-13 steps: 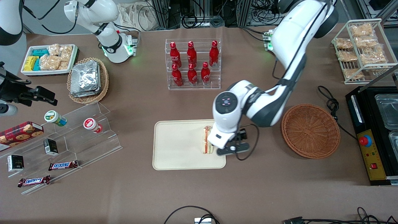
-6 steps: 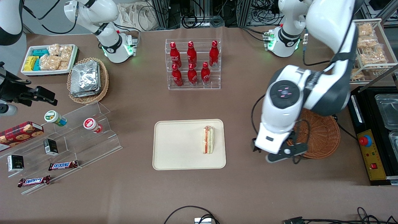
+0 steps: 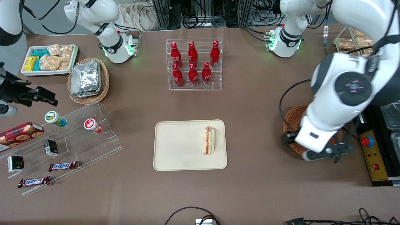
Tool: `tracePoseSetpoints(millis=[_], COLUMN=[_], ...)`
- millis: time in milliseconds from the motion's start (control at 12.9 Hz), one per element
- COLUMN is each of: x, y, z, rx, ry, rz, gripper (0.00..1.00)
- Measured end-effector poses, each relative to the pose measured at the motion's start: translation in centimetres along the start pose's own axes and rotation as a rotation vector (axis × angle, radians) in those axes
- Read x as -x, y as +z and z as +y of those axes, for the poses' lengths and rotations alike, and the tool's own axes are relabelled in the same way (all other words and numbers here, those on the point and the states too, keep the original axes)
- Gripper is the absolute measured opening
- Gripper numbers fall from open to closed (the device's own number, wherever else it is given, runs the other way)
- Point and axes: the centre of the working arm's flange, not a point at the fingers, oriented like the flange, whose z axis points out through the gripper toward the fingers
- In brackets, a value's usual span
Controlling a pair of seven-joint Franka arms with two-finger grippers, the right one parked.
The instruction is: Place sandwich from basket to tray
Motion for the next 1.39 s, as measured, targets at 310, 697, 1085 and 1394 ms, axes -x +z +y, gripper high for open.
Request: tracePoseSetpoints(millis=[310, 697, 1085, 1394], x=[0.4, 1.4, 4.3, 7.9], y=[-2.3, -3.7, -7.3, -9.7], z=[-4.6, -6.1, -11.4, -13.5], rx=[0.022, 0.034, 0.04, 0.033], ry=[0.061, 0.094, 0.112, 0.155], rz=[-0.058, -0.062, -0.045, -0.03], gripper=[1.0, 1.0, 1.0, 1.0])
